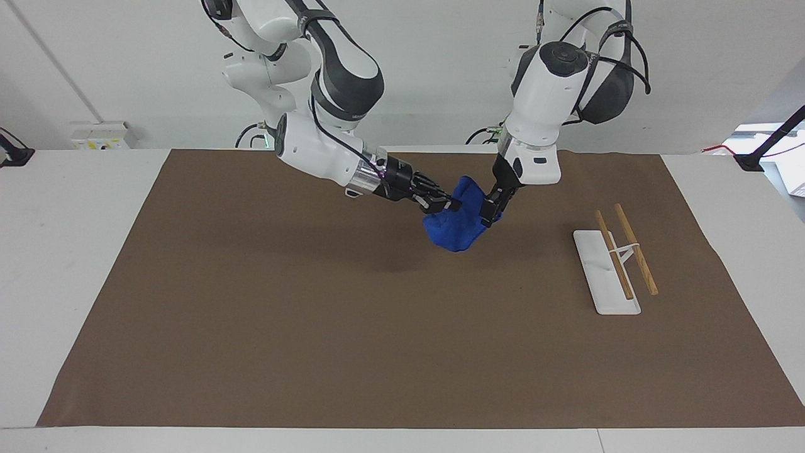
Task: Right arm passes towel to left arm to hang
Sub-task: 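Grasp the towel with the left gripper beside the right gripper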
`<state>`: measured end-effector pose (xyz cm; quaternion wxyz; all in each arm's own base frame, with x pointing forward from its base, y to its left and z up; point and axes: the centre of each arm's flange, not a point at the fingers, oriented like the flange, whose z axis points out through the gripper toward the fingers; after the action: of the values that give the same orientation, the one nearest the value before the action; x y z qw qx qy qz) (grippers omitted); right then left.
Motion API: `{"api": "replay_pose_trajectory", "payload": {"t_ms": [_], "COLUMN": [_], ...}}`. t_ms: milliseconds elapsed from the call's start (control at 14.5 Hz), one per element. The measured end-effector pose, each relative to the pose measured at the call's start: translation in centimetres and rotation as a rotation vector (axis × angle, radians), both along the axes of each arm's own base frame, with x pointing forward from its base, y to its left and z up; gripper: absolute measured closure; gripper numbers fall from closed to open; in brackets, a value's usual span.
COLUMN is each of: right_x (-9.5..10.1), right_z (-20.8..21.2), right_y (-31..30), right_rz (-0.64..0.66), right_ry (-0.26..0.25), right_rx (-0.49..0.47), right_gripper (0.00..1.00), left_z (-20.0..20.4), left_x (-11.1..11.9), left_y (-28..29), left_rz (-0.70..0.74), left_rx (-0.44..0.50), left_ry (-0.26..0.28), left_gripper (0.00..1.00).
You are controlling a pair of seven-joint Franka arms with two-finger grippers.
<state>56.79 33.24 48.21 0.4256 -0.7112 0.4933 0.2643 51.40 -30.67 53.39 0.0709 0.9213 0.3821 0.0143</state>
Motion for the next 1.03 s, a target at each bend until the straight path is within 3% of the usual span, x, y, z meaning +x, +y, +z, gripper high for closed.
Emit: {"api": "replay_pose_trajectory", "payload": {"t_ms": [69,138,619,688,825,894,1032], "right_x": [0.0,0.0,-0.5,-0.6,-0.8,-0.8,-0.8], "right_z": [-0.1,-0.1,-0.2,-0.2,-0.3,-0.3,-0.3], "right_y": [0.0,0.0,0.9,1.0,1.2,1.3,1.3], "right_rz": [0.000,0.000,0.007,0.007,0.008,0.009,0.009], "right_ry": [0.001,0.002,-0.003,-0.003,-0.004,-0.004,-0.004], "right_rx": [-0.001,-0.001,-0.004,-0.005,-0.007,-0.007,-0.007], "right_gripper": [0.94,0.94,0.94,0.94,0.94,0.94,0.94], "left_z": [0.1,0.1,-0.3,-0.4,-0.5,-0.5,-0.5], "left_x": [0.0,0.0,0.0,0.1,0.1,0.2,0.3], "left_y": [0.0,0.0,-0.2,-0.2,-0.1,0.0,0.2], "left_rz": [0.000,0.000,-0.002,-0.002,-0.001,0.001,0.000], "left_rx": [-0.001,-0.001,0.003,0.003,0.004,0.005,0.009], "left_ry": [-0.001,-0.001,0.004,0.005,0.007,0.006,0.005], "left_gripper": [0.42,0.49,0.56,0.63,0.87,0.87,0.97]}}
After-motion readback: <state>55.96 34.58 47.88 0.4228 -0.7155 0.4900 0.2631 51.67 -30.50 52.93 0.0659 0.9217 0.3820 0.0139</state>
